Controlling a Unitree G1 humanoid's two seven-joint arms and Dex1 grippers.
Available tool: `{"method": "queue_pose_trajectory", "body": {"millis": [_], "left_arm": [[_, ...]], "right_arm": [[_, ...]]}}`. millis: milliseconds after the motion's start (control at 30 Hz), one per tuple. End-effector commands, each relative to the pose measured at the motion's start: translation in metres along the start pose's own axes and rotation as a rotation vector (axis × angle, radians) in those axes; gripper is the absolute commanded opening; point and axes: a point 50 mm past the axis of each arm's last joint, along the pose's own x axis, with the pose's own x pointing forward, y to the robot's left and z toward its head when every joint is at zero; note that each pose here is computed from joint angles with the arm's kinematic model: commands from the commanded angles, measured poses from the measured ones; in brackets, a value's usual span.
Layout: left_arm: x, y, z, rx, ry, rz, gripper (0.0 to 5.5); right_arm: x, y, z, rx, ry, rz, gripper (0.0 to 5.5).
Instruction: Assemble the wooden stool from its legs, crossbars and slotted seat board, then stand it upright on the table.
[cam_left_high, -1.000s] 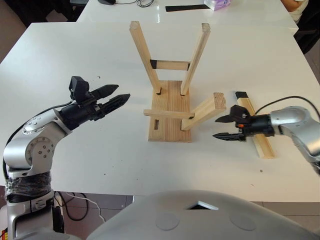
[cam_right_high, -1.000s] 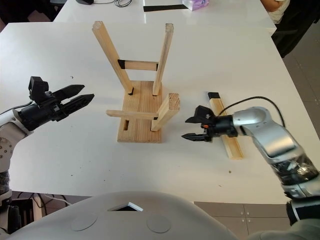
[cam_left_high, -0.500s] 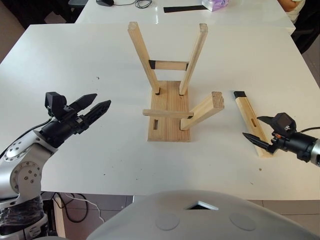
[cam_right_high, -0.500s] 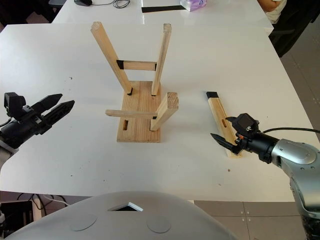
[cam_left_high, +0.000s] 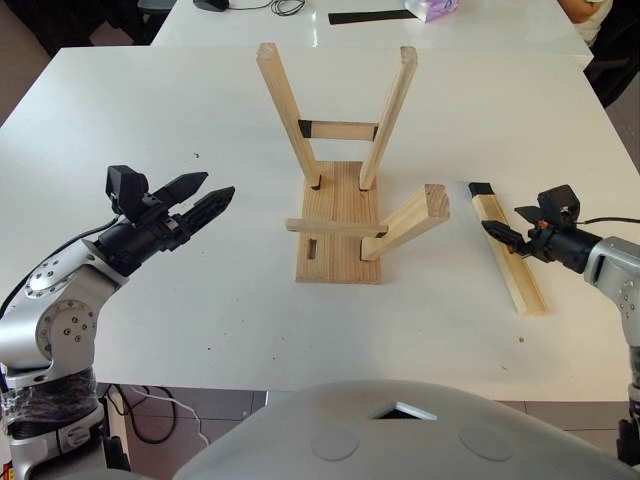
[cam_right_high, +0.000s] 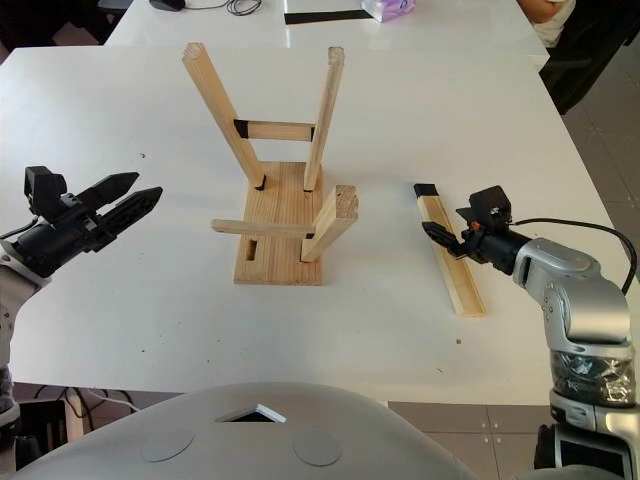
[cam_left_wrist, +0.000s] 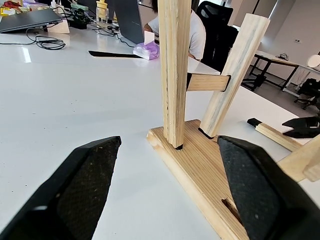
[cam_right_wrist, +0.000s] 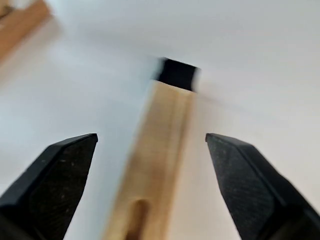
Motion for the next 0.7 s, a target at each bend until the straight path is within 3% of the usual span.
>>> {"method": "queue_pose_trajectory", "body": {"millis": [33,333,467,700], "left_arm": [[0.004,0.0,0.001,0.012,0.018,-0.017,3.59],[0.012,0.002,0.004,0.018,0.025,-0.048,3.59],[0.019,0.002,0.006,0.023,0.035,-0.08,3.59],[0.024,0.003,0.008,0.027,0.05,-0.111,3.59]], "right_arm": [[0.005,-0.023,0.023,0.102,-0.106,-0.092,4.0],[0.033,-0.049,0.009,-0.339,-0.023,-0.339,4.0],[0.052,-0.049,0.003,-0.424,-0.006,-0.345,4.0],[0.083,0.015,0.021,-0.305,-0.133,0.047,4.0]]}}
